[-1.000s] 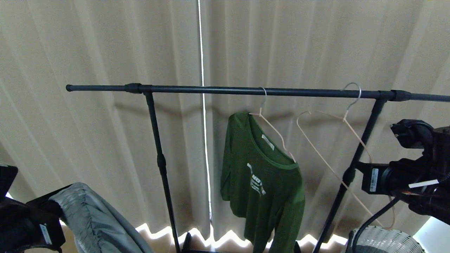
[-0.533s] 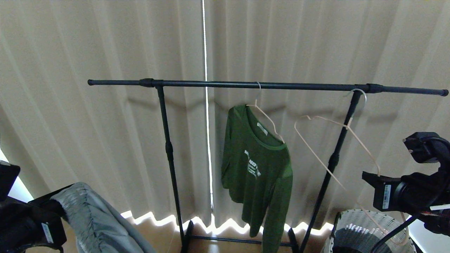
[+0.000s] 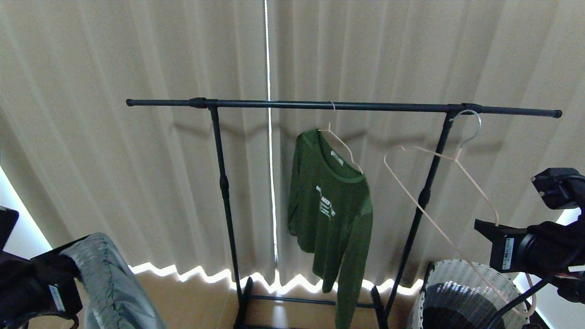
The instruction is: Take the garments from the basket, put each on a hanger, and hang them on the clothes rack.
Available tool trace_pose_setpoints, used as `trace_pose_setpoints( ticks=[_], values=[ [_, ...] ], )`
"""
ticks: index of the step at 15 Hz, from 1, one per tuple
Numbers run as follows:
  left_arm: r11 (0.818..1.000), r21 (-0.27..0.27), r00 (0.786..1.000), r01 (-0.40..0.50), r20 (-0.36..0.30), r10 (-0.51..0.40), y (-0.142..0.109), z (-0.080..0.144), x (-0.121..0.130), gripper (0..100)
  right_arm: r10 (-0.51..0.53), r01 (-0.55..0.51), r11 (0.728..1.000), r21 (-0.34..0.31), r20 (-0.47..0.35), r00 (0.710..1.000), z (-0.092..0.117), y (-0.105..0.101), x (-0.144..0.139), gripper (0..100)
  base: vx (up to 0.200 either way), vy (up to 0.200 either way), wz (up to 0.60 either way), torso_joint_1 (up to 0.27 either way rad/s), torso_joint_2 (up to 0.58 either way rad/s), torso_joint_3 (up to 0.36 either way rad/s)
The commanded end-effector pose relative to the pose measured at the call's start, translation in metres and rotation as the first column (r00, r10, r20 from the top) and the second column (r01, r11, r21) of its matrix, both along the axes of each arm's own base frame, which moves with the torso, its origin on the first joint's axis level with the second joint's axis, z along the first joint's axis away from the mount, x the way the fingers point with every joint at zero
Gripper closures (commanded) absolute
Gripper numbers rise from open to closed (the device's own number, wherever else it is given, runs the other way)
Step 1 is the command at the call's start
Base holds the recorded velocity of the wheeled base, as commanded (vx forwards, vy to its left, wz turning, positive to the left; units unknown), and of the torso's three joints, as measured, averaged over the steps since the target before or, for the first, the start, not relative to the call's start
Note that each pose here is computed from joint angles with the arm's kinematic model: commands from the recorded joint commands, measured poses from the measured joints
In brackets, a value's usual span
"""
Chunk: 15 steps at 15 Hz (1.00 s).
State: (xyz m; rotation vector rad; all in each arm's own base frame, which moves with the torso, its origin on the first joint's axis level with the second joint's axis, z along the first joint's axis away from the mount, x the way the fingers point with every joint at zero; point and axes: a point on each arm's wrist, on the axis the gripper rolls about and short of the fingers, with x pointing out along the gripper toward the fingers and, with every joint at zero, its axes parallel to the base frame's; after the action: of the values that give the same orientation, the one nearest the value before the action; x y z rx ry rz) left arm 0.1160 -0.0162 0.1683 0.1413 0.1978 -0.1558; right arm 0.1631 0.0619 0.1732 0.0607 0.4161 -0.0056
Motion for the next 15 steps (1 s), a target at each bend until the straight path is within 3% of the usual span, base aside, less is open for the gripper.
trace_pose_setpoints(
  ticks=[1, 3, 7, 15],
  values=[
    [1.0, -0.008, 0.999, -0.013, 0.049, 0.013, 0.001, 0.015, 0.005, 100, 0.001, -0.001, 1.0, 0.007, 0.019, 1.0, 0.004, -0.001, -0.003, 100, 0.0, 0.0, 0.0, 0.0, 0.0, 0.0],
    [1.0, -0.008, 0.997, -0.015, 0.074, 0.016, 0.0, 0.028, 0.012, 100, 0.001, -0.001, 1.0, 0.008, 0.021, 1.0, 0.004, -0.001, -0.003, 100, 0.0, 0.0, 0.0, 0.0, 0.0, 0.0],
    [0.999, 0.034, 0.998, -0.014, 0.061, 0.012, 0.0, 0.043, 0.014, 100, 0.005, -0.006, 1.0, 0.004, 0.035, 0.999, 0.006, -0.003, -0.007, 100, 0.0, 0.0, 0.0, 0.0, 0.0, 0.0],
    [0.998, 0.037, 0.998, -0.052, 0.049, 0.05, 0.006, 0.041, 0.015, 100, 0.02, -0.019, 1.0, -0.015, 0.09, 0.996, 0.015, -0.008, -0.018, 100, 0.0, 0.0, 0.0, 0.0, 0.0, 0.0]
  ],
)
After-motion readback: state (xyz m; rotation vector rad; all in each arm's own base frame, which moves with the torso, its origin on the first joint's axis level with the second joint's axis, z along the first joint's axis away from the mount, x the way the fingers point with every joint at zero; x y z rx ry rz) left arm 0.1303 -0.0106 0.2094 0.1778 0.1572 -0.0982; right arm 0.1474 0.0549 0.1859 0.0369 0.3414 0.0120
